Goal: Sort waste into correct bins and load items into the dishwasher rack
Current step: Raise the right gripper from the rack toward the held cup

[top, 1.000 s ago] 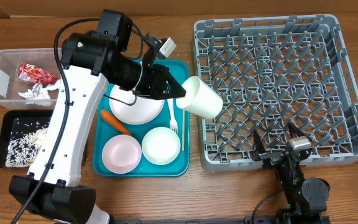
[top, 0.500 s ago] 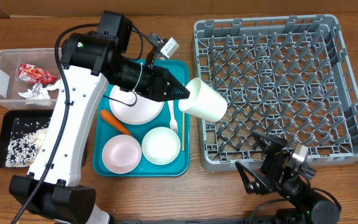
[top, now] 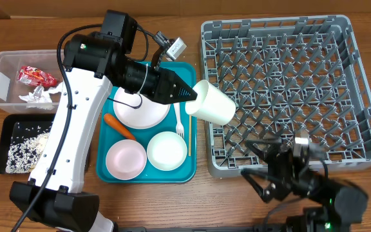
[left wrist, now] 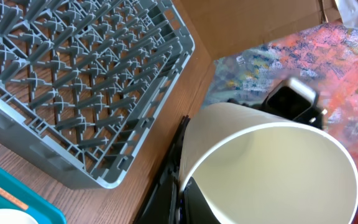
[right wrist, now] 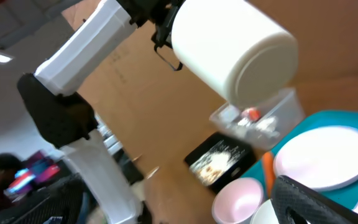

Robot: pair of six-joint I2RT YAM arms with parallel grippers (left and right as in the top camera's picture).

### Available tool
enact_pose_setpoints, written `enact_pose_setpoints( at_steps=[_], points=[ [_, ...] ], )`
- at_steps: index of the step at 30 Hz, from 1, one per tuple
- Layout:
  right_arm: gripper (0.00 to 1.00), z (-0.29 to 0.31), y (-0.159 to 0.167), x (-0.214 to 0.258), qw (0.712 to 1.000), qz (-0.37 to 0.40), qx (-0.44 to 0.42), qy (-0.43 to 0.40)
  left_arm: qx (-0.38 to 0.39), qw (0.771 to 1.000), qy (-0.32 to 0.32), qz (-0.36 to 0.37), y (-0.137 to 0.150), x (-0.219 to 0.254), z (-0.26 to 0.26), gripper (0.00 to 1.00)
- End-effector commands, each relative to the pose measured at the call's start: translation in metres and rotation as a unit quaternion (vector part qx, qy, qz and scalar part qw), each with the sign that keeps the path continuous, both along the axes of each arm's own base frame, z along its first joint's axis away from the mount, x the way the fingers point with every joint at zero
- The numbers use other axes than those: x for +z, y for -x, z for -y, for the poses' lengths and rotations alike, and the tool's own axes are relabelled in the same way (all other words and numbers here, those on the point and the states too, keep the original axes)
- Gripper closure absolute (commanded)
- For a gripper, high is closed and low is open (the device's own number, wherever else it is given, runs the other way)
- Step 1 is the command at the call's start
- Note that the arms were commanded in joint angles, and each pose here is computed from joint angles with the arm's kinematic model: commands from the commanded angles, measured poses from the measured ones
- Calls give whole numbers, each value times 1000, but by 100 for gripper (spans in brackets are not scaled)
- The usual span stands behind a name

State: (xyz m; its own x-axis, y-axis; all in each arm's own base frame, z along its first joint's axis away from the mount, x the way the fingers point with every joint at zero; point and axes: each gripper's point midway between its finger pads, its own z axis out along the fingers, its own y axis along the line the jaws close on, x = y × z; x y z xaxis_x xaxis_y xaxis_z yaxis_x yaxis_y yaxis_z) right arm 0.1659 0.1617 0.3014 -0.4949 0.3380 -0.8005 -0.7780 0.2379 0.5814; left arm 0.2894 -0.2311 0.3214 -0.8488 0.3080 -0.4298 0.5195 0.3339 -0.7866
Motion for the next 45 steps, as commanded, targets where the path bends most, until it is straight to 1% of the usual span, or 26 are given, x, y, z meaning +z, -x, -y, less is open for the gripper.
enact_pose_setpoints(
  at_steps=[1,3,5,7,12,14,16,20,22,23,26,30,37,41,43,45],
  points=[
    [0,-7,-9,14,998,-31,49,13,-16,1000,17,15,2,4,4,96],
    [0,-8,-27,17,997,-50,50,14,-15,1000,17,16,2,4,4,96],
    [0,-8,-46,18,998,-48,41,12,-15,1000,15,18,1,3,4,96],
    [0,-9,-57,18,998,-41,43,9,-15,1000,16,19,0,3,4,96],
    [0,-10,-80,9,998,-52,47,-3,-7,1000,16,9,-7,-1,6,96],
    [0,-10,-87,5,998,-49,47,-3,-9,1000,26,7,-11,-1,8,96],
    [0,-10,-93,3,998,-38,48,-3,-14,998,56,-2,-14,4,11,96],
    [0,-13,-93,4,998,11,64,4,-19,993,117,-23,-27,9,11,96],
    [1,-14,-88,5,996,38,78,11,-19,990,131,-39,-34,3,11,96],
    [3,-15,-86,5,995,48,83,14,-19,989,135,-49,-37,-1,12,96],
    [5,-15,-84,6,994,56,87,17,-23,984,155,-82,-46,-14,16,96],
    [5,-15,-85,5,994,64,84,19,-41,972,209,-98,-49,-12,23,96],
    [5,-14,-94,1,994,88,65,27,-51,972,210,-97,-46,-14,29,96],
    [5,-12,-109,-8,996,73,43,23,-47,971,205,-111,-44,-16,29,96],
    [4,-11,-116,-13,997,66,36,22,-45,973,197,-113,-43,-18,29,96],
    [4,-12,-120,-17,997,65,36,25,-41,977,174,-113,-43,-26,28,96]
  ],
)
